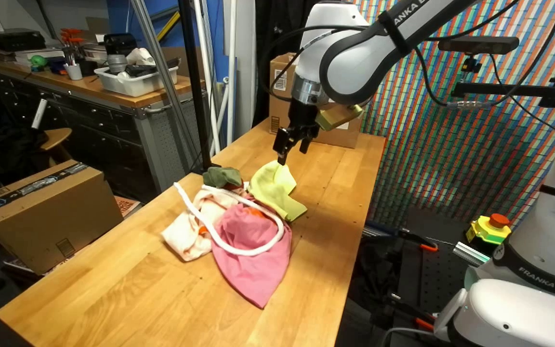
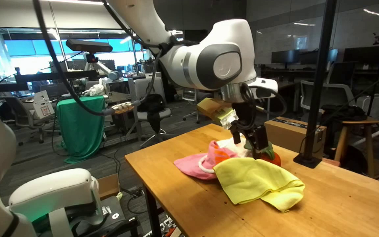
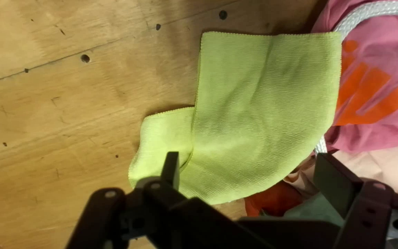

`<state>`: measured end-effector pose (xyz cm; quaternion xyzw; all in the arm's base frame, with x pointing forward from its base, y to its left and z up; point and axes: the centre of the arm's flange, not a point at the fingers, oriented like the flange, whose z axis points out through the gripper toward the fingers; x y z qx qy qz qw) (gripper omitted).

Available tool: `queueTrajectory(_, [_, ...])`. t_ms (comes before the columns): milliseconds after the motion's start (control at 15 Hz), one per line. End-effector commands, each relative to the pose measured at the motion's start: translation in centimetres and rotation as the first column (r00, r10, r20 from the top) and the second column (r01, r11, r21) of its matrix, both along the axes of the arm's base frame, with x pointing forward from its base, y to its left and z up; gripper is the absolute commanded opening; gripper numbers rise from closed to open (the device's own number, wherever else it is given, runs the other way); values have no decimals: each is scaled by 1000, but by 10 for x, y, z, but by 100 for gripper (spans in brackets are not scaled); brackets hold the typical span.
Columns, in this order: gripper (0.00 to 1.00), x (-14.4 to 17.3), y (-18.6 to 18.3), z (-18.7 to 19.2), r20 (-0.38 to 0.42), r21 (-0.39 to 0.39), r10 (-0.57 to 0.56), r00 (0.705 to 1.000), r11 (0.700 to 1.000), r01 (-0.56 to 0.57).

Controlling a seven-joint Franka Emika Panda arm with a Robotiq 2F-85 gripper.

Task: Separate the things on the heap

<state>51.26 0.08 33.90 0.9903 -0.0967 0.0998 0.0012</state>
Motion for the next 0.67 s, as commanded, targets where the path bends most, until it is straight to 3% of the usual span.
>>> queueTrajectory(0, [100,32,3,-23,5,-2,-60,998,998,60])
queueTrajectory(600, [100,68,17,-67,-11,3,-133,991,991,133])
